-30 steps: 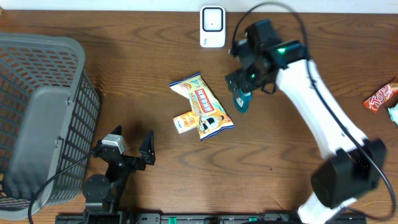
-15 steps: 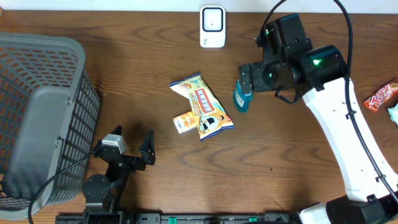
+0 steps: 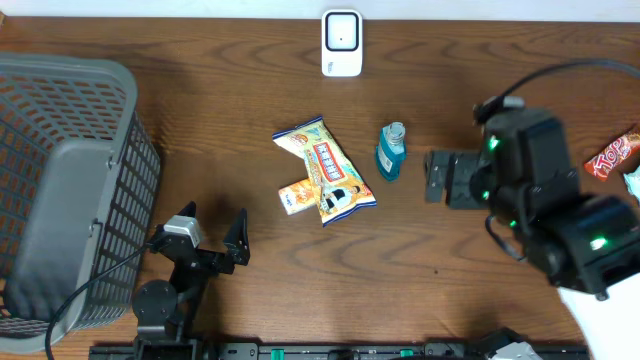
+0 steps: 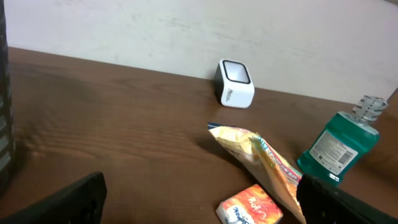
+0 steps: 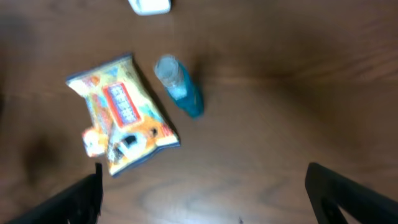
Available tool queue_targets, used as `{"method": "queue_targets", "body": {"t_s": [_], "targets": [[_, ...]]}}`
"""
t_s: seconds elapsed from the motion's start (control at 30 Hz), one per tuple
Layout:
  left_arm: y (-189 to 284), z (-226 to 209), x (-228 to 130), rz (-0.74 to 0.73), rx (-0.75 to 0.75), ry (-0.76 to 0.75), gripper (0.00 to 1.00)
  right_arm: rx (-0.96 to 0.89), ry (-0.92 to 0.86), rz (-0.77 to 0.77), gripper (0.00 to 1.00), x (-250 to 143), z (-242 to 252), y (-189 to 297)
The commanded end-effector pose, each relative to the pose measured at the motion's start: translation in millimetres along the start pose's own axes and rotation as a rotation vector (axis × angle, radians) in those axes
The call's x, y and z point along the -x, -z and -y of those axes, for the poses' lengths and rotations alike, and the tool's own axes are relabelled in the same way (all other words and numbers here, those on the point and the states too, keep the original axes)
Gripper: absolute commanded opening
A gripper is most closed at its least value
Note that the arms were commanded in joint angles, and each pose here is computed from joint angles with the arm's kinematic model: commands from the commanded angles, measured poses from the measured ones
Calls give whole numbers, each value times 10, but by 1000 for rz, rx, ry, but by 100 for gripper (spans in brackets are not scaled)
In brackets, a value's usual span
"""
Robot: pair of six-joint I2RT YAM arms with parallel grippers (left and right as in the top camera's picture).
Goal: Scan the item barcode
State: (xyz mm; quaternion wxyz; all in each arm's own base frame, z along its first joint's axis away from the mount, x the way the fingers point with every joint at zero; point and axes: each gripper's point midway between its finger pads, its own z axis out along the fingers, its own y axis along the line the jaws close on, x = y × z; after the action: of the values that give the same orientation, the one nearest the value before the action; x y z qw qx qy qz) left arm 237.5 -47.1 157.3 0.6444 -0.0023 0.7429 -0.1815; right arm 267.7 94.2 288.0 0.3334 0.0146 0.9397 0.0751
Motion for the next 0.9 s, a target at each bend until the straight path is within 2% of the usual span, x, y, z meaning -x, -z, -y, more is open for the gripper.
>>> {"method": "queue_targets", "body": {"t_s": [0.0,0.27,0.4,0.57,0.73,0.87], "targets": [[-11,-22,-146,-43,2,12,98,-41,-20,-21,99,-262,94,-359],[-11,-23,-147,-43,3,12,98,23,-24,23,99,-280,-35,-753],[-11,-22,-146,-43,2,12,98,140,-25,15,99,-218,-286,-853],[-11,-23,-147,-43,3,12,98,189,28,19,99,-137,-454,-1087],[-11,-22,-146,-43,2,12,98,184,99,9,99,-128,-566,-1428],[-11,-22,-146,-43,2,12,98,73,137,0,99,-164,-463,-1740]]}}
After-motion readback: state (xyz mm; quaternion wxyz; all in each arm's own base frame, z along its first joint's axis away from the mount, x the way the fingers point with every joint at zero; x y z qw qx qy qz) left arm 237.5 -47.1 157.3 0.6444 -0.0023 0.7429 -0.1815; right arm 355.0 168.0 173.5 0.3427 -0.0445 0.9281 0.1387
